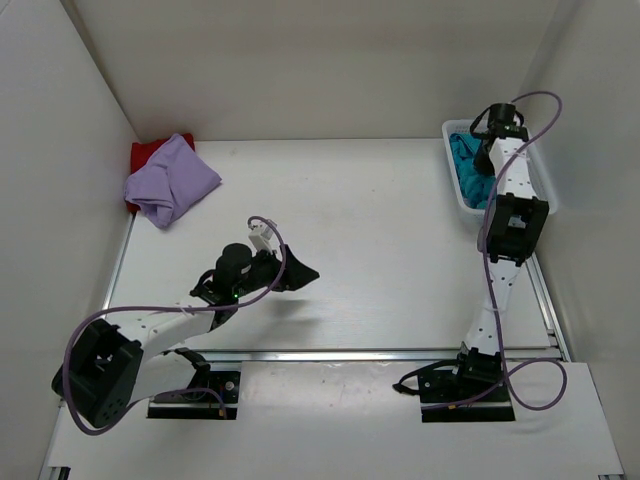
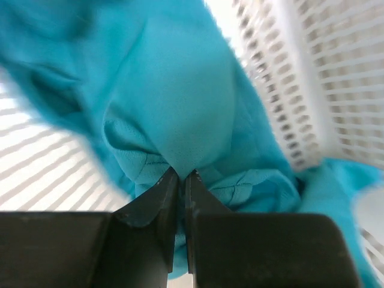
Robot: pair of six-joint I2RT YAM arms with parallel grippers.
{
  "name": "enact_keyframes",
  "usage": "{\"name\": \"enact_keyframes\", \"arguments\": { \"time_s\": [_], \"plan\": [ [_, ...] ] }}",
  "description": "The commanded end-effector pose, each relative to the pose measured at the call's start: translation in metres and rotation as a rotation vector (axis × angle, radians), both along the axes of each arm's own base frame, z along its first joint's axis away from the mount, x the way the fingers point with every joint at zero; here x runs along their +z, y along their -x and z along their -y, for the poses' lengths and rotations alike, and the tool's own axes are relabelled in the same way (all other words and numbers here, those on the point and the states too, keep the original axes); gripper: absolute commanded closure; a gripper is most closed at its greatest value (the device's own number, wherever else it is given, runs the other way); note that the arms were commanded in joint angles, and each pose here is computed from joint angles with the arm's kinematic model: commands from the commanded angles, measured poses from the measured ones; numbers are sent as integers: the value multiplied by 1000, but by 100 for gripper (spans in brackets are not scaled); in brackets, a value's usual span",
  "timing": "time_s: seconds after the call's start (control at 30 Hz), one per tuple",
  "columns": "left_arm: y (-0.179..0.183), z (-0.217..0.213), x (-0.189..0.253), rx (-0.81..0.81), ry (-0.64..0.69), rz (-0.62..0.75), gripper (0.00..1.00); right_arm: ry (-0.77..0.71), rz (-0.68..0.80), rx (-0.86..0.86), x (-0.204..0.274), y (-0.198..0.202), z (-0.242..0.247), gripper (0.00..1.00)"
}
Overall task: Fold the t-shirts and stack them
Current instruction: Grab crumpled tshirt from bin with the right arm, then move the tshirt to the center of the board
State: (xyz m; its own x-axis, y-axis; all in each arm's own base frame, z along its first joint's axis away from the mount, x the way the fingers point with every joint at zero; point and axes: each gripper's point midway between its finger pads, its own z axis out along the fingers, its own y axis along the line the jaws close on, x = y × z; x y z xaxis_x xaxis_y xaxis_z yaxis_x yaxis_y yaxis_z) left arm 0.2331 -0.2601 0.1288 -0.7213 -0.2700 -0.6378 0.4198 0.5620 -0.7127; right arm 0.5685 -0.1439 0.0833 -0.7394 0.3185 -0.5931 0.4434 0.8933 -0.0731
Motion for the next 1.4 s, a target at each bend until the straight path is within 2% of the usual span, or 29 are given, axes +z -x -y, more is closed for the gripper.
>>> {"name": "enact_keyframes", "arguments": {
  "time_s": [0.0,0.1,0.13,0.2,0.23,0.27,0.3,0.33,0.4,0.43,0.5,0.53,0.6,0.7,0.8,0.83,0.87,0.93,0.97,1.03,1.07,1.17,1.3,1.37],
  "plan": [
    [-6,5,21,-8,39,29,24,53,392,5,195,-2,-8,100],
    [-12,4,31,3,55,39,24,75,567,56,288,27,-27,100],
    [-12,6,35,-5,66,43,25,62,582,78,296,32,-36,100],
    [-20,2,40,9,66,51,24,42,714,163,353,61,-65,100],
    [-22,1,42,15,73,45,24,3,718,213,350,65,-79,100],
    [-25,0,46,20,83,46,24,-28,788,315,372,82,-106,100],
    [-28,-4,48,30,91,50,24,-48,920,420,415,105,-136,100],
    [-30,-5,52,41,101,50,24,-77,924,461,410,113,-150,100],
    [-37,-14,56,68,109,54,25,-137,1080,664,453,164,-211,100],
    [-39,-17,57,81,111,55,25,-151,1122,712,466,180,-226,100],
    [-43,-25,62,110,125,56,25,-225,1243,926,506,238,-285,100],
    [-45,-29,60,131,127,42,25,-240,1277,966,517,252,-296,100],
    [-49,-41,62,174,136,50,25,-302,1396,1149,549,313,-339,100],
    [-51,-59,62,234,156,45,25,-391,1446,1266,562,348,-364,100],
    [-49,-75,63,281,182,46,24,-474,1364,1309,529,327,-361,100],
    [-45,-78,56,289,177,31,24,-438,1434,1290,535,322,-342,100],
    [-45,-85,57,312,170,49,24,-600,1290,1300,486,303,-350,100],
    [-46,-106,56,371,162,62,23,-797,1199,1260,418,283,-338,100],
    [-47,-112,56,392,163,66,23,-837,1174,1236,400,278,-339,100],
    [-49,-122,54,423,148,63,24,-924,1022,1118,323,241,-346,100],
    [-52,-125,51,437,112,73,24,-919,989,1083,302,230,-346,100],
    [-53,-113,43,410,79,57,24,-963,735,957,202,180,-353,100],
    [-62,-116,25,414,60,-9,24,-1009,651,834,163,130,-337,100],
    [-65,-110,22,396,19,-17,24,-958,596,756,157,90,-326,100]
  ]
}}
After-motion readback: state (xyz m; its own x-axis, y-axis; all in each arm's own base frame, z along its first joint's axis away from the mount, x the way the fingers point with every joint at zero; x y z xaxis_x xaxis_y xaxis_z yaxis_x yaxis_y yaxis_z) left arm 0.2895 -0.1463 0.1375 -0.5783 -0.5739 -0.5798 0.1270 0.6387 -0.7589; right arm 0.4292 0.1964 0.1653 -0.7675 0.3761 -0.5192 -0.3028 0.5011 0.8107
